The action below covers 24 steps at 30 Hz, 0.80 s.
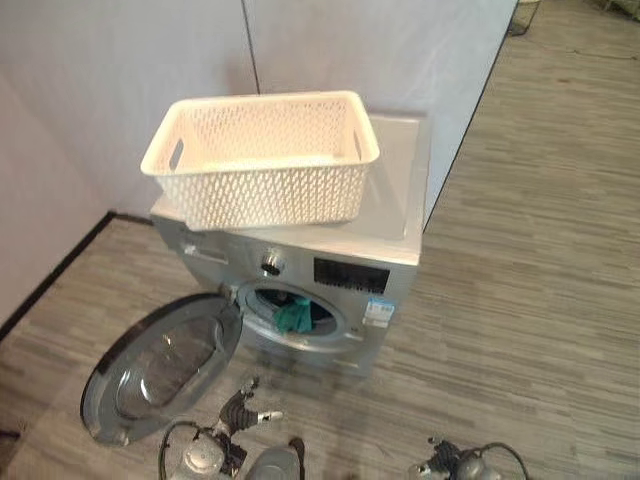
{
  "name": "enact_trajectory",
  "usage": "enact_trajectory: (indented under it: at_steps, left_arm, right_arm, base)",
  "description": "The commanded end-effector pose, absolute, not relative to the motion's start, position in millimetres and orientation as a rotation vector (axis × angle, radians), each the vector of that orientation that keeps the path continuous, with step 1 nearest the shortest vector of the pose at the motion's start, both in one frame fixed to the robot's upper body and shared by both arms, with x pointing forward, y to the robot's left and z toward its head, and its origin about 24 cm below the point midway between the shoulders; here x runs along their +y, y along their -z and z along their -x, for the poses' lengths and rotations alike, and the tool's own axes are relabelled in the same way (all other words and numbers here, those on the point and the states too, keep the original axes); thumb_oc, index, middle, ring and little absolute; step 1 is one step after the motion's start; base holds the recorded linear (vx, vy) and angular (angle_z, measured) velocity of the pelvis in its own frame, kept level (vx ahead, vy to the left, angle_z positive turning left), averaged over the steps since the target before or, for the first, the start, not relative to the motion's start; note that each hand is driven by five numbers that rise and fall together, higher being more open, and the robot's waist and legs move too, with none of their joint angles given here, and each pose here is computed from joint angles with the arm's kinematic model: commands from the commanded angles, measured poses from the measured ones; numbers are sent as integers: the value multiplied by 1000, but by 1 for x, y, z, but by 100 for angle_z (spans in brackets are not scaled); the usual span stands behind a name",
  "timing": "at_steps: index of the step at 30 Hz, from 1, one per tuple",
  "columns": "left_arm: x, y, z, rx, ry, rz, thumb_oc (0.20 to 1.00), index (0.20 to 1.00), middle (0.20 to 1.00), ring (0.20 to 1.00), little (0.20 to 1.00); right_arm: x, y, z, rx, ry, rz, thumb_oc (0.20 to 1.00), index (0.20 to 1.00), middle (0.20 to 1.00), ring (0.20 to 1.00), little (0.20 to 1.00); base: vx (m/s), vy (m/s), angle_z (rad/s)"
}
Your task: Grab the laundry basket,head to the washer,open it,put in the laundry and shut it.
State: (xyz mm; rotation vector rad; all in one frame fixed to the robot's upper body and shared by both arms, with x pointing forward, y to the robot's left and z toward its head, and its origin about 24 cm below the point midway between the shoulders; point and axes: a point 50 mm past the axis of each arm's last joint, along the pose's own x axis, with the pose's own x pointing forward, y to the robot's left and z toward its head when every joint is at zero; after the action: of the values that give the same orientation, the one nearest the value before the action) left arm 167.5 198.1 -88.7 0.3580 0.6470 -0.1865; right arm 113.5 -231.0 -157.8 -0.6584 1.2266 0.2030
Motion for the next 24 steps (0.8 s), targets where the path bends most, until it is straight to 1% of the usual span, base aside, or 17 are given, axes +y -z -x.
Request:
enact_trajectory:
  at_steps: [1, 2, 5, 7, 8, 11, 12, 15, 16, 17, 18, 19, 20, 24]
  left_arm:
    - [214, 54, -186, 452, -6, -298, 1000, 1000, 1000, 1000, 1000]
    - [214, 54, -186, 452, -6, -297, 1000, 1000, 1000, 1000, 1000]
    - [228, 47, -186, 425, -96, -331, 1000, 1000, 1000, 1000, 1000]
    - [253, 30, -190, 362, -211, -411, 1000, 1000, 1000, 1000, 1000]
    - [253, 30, -190, 361, -211, -411, 1000, 1000, 1000, 1000, 1000]
    - [277, 12, -194, 301, -317, -481, 1000, 1000, 1000, 1000, 1000]
    - [293, -5, -201, 239, -394, -527, 1000, 1000, 1000, 1000, 1000]
    - [300, -15, -205, 204, -428, -548, 1000, 1000, 1000, 1000, 1000]
    - [309, -25, -210, 170, -478, -577, 1000, 1000, 1000, 1000, 1000]
    - [313, -30, -214, 154, -495, -592, 1000, 1000, 1000, 1000, 1000]
    - [325, -42, -220, 126, -545, -621, 1000, 1000, 1000, 1000, 1000]
    - [325, -42, -220, 125, -547, -622, 1000, 1000, 1000, 1000, 1000]
    - [334, -51, -227, 112, -574, -657, 1000, 1000, 1000, 1000, 1000]
    - [343, -61, -241, 107, -588, -672, 1000, 1000, 1000, 1000, 1000]
  right_arm:
    - [-245, 162, -81, 1328, -160, 624, 1000, 1000, 1000, 1000, 1000]
    - [-245, 162, -81, 1328, -160, 624, 1000, 1000, 1000, 1000, 1000]
    - [-247, 165, -64, 1379, -132, 575, 1000, 1000, 1000, 1000, 1000]
    - [-247, 166, -54, 1408, -108, 530, 1000, 1000, 1000, 1000, 1000]
    - [-247, 166, -55, 1407, -108, 530, 1000, 1000, 1000, 1000, 1000]
    - [-236, 168, -60, 1388, -182, 537, 1000, 1000, 1000, 1000, 1000]
    - [-230, 168, -66, 1365, -247, 567, 1000, 1000, 1000, 1000, 1000]
    - [-225, 168, -72, 1349, -281, 580, 1000, 1000, 1000, 1000, 1000]
    - [-213, 168, -83, 1306, -348, 598, 1000, 1000, 1000, 1000, 1000]
    - [-208, 168, -89, 1281, -373, 607, 1000, 1000, 1000, 1000, 1000]
    - [-202, 166, -100, 1232, -413, 622, 1000, 1000, 1000, 1000, 1000]
    - [-202, 165, -101, 1231, -413, 621, 1000, 1000, 1000, 1000, 1000]
    - [-195, 162, -114, 1180, -448, 636, 1000, 1000, 1000, 1000, 1000]
    - [-192, 159, -127, 1137, -510, 694, 1000, 1000, 1000, 1000, 1000]
  base:
    - [71, 113, -31]
    - [66, 170, -24]
    - [93, 180, 40]
    - [106, 277, 11]
    - [79, 221, 11]
    - [50, 156, 8]
    - [13, 131, -5]
    - [3, 77, -33]
    - [-4, 48, -22]
    - [-8, 43, -29]
    - [-10, 5, -28]
    - [-21, -31, -52]
    - [-17, -27, -39]
    - [-37, -44, -19]
